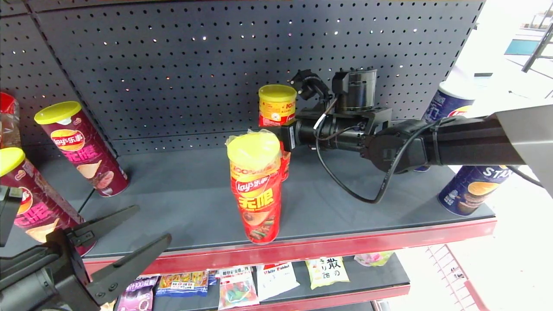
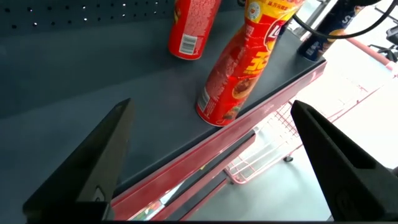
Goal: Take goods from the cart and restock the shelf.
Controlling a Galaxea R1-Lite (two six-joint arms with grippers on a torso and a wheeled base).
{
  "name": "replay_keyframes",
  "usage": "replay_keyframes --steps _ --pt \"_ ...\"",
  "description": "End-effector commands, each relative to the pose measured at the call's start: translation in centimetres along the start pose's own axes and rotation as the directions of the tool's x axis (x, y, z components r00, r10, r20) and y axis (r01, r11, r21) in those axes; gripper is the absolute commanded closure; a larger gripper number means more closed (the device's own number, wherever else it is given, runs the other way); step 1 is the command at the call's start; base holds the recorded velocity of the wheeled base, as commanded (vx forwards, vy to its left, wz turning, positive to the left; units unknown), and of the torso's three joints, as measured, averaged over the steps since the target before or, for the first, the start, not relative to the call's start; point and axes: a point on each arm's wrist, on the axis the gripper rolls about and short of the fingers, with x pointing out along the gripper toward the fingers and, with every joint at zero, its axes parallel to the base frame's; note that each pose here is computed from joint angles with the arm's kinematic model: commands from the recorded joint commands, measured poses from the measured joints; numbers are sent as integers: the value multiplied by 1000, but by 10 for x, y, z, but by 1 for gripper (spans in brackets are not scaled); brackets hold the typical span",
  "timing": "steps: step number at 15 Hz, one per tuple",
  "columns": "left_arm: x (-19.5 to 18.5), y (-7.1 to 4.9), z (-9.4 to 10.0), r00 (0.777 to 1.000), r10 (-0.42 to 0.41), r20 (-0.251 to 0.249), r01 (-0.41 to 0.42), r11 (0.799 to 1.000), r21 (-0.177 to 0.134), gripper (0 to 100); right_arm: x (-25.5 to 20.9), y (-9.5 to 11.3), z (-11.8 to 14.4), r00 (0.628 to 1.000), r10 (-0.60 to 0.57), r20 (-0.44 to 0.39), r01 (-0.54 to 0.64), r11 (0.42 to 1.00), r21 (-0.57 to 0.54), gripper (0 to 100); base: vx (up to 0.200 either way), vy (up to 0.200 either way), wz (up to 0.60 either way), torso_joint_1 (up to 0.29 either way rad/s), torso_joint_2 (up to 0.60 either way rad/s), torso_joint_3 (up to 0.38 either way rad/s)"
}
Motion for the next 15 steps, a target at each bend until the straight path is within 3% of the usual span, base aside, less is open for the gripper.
replay_keyframes --steps 1,5,15 --pt "1 0 0 1000 0 -3 0 1000 -1 0 0 -1 0 1000 -3 1 3 1000 0 100 0 0 0 0 0 0" --pt "3 1 -1 1000 -2 -15 2 1000 -6 0 -9 -1 9 1000 -12 19 12 1000 -6 100 0 0 0 0 0 0" --pt "3 1 -1 1000 -4 -14 4 1000 -5 0 -8 1 0 1000 -4 -13 4 1000 4 100 0 0 0 0 0 0"
